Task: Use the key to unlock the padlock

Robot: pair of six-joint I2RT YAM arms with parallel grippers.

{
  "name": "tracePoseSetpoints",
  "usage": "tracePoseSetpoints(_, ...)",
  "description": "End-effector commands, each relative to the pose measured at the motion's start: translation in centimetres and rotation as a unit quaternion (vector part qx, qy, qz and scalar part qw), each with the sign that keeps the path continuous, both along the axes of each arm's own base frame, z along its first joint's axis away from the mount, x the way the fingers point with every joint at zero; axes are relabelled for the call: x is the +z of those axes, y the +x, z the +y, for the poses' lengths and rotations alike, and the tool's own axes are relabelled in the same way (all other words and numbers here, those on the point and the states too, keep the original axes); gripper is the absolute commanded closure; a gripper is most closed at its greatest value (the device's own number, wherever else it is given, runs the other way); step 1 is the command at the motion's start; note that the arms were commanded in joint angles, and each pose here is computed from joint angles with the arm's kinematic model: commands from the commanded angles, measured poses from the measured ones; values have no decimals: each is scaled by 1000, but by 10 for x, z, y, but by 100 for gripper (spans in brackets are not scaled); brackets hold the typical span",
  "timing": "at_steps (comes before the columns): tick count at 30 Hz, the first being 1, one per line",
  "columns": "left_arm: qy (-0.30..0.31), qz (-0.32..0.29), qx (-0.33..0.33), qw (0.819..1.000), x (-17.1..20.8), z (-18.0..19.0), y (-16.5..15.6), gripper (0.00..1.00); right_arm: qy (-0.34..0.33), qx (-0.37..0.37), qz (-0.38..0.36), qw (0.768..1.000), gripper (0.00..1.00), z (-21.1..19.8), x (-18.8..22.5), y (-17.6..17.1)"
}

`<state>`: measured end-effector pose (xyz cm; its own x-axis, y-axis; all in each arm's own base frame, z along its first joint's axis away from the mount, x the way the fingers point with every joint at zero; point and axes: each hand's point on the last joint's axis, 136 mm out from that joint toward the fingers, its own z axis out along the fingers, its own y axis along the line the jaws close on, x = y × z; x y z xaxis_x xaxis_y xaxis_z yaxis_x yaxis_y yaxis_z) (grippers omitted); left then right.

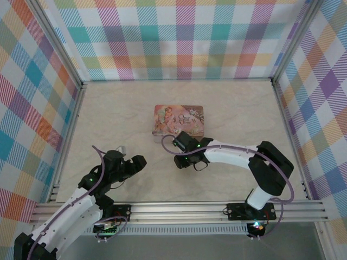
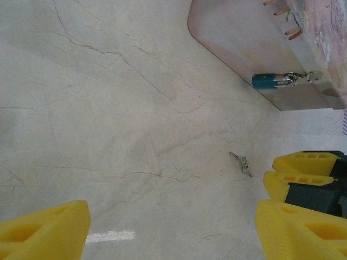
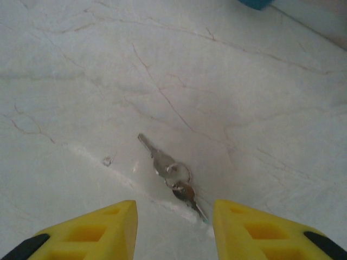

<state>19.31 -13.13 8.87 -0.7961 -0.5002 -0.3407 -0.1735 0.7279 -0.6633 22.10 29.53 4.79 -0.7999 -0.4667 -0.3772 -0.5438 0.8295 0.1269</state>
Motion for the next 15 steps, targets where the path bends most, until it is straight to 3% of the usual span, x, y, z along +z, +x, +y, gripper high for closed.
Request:
tracePoseSetpoints(1,-9,-12,1,1000,11,-4,4,20,-27,18,-9,999,57,2,-2,2)
tracePoseSetpoints(15,-15,-3,8,1000,4,-4,2,20,-86,37,-7,996,58,3,-28,3)
